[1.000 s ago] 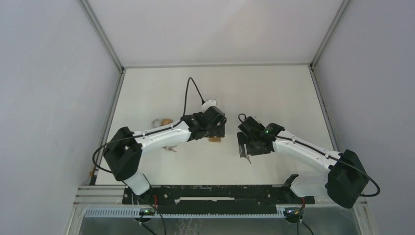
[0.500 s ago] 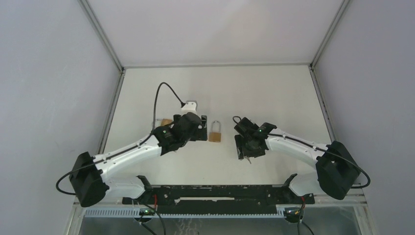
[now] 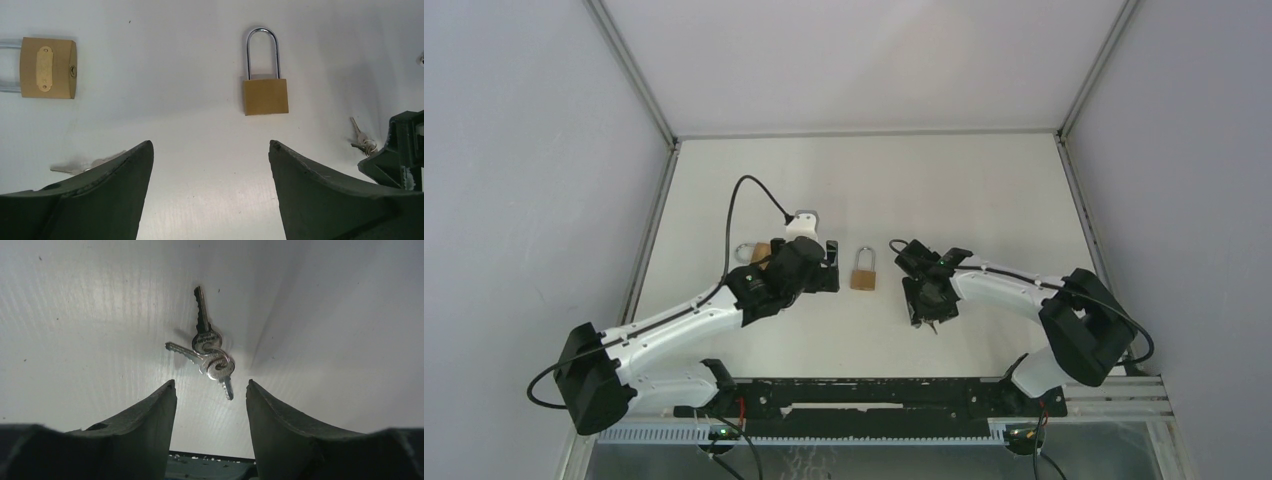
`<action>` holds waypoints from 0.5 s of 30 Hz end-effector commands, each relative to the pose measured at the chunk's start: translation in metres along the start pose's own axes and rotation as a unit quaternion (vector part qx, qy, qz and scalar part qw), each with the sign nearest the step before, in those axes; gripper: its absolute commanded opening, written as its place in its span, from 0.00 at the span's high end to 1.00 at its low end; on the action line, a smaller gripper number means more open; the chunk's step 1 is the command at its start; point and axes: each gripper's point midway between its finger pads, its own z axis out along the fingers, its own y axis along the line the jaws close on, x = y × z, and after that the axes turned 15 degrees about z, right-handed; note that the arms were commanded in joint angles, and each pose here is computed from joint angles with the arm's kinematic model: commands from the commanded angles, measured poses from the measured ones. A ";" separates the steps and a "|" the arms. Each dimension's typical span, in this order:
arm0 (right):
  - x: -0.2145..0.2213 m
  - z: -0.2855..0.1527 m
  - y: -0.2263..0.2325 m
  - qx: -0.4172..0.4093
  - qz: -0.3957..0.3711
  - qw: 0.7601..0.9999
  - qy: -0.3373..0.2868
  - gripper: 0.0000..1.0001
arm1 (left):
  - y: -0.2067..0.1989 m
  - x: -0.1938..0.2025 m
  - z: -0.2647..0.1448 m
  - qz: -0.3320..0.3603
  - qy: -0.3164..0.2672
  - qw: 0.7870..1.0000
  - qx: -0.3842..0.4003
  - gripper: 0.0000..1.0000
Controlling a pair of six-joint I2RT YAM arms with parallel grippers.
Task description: Unlock with the key
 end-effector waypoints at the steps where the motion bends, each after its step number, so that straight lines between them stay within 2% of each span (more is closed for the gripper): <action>1: -0.028 0.001 0.010 0.001 -0.014 0.999 -0.043 0.39 | -0.001 -0.009 -0.002 -0.008 -0.023 1.000 0.011 0.11; 6: -0.038 0.008 0.008 0.021 -0.028 0.998 -0.054 0.41 | -0.003 -0.007 -0.002 -0.008 -0.023 1.000 0.017 0.12; 8: -0.040 0.014 0.008 0.022 -0.030 0.998 -0.052 0.45 | -0.004 -0.007 -0.002 -0.009 -0.024 0.999 0.019 0.12; 15: -0.031 0.029 0.008 0.018 -0.040 0.999 -0.020 0.78 | -0.005 -0.007 -0.002 -0.009 -0.025 0.999 0.023 0.13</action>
